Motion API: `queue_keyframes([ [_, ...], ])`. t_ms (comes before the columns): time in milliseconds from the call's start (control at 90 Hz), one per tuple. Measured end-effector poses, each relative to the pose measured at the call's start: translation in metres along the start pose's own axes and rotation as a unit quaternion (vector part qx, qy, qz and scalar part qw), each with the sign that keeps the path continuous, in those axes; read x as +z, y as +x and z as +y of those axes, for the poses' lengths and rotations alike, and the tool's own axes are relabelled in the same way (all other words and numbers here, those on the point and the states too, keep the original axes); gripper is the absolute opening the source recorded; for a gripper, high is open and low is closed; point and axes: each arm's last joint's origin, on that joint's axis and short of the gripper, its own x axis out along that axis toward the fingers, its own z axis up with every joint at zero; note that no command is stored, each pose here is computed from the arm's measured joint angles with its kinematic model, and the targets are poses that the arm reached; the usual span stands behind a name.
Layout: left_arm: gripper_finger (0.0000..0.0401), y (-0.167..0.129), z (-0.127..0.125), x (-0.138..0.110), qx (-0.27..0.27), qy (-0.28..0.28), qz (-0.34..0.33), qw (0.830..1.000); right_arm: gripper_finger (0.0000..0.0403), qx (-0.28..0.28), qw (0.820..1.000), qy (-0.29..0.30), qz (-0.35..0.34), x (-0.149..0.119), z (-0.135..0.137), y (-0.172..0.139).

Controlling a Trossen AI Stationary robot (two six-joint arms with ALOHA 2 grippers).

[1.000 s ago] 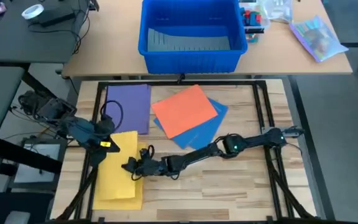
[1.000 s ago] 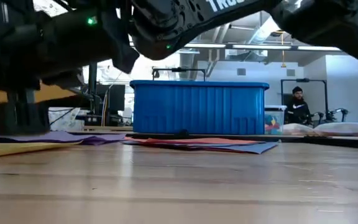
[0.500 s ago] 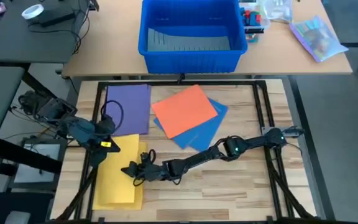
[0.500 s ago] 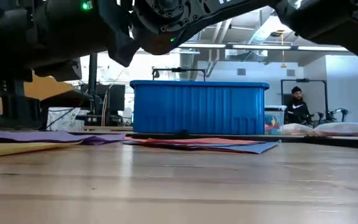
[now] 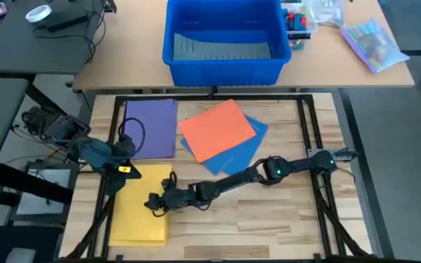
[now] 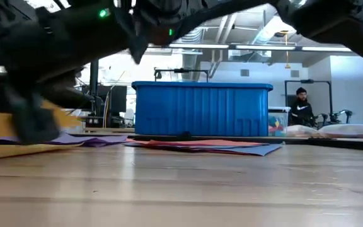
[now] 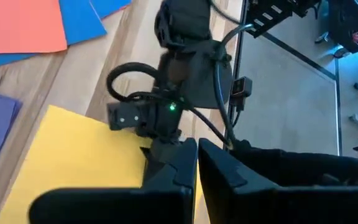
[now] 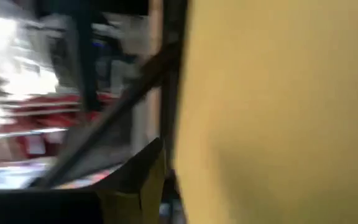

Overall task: Organize paper
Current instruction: Stack the yellow colored paper on top of the other yellow colored papers

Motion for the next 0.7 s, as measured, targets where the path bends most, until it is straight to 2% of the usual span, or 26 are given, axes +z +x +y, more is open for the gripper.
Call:
queue_keyframes([
  [122,0.0000,0.000,0.000,0.000,0.000,0.000,0.000,1.000,0.0122,-0.037,0.999,-0.027,0.004,0.004,0.007,-0.010],
  [211,0.0000,0.000,0.000,0.000,0.000,0.002,0.000,1.000,0.0111,-0.029,0.999,-0.023,0.004,0.005,0.009,-0.009],
  [356,0.0000,0.000,0.000,0.000,0.000,0.003,0.000,1.000,0.0107,0.020,1.000,-0.003,0.001,0.005,0.016,-0.008],
  [444,0.0000,0.000,0.000,0.000,0.000,0.003,0.000,1.000,0.0107,0.006,1.000,-0.006,0.013,0.000,0.015,-0.009],
  [522,0.0000,0.000,0.000,0.000,0.000,0.002,0.000,1.000,0.0107,-0.006,1.000,0.018,0.023,-0.003,0.010,-0.008],
  [567,0.0000,0.000,0.000,0.000,0.000,0.002,0.000,1.000,0.0107,0.003,1.000,0.005,0.023,-0.006,0.011,-0.008],
  [633,0.0000,0.000,0.000,0.000,0.000,0.002,0.000,1.000,0.0107,0.001,1.000,-0.005,0.015,-0.005,0.012,-0.009],
  [700,0.0000,0.000,0.000,0.000,0.000,0.001,0.000,1.000,0.0107,-0.004,0.999,0.014,0.028,-0.001,0.012,-0.009],
])
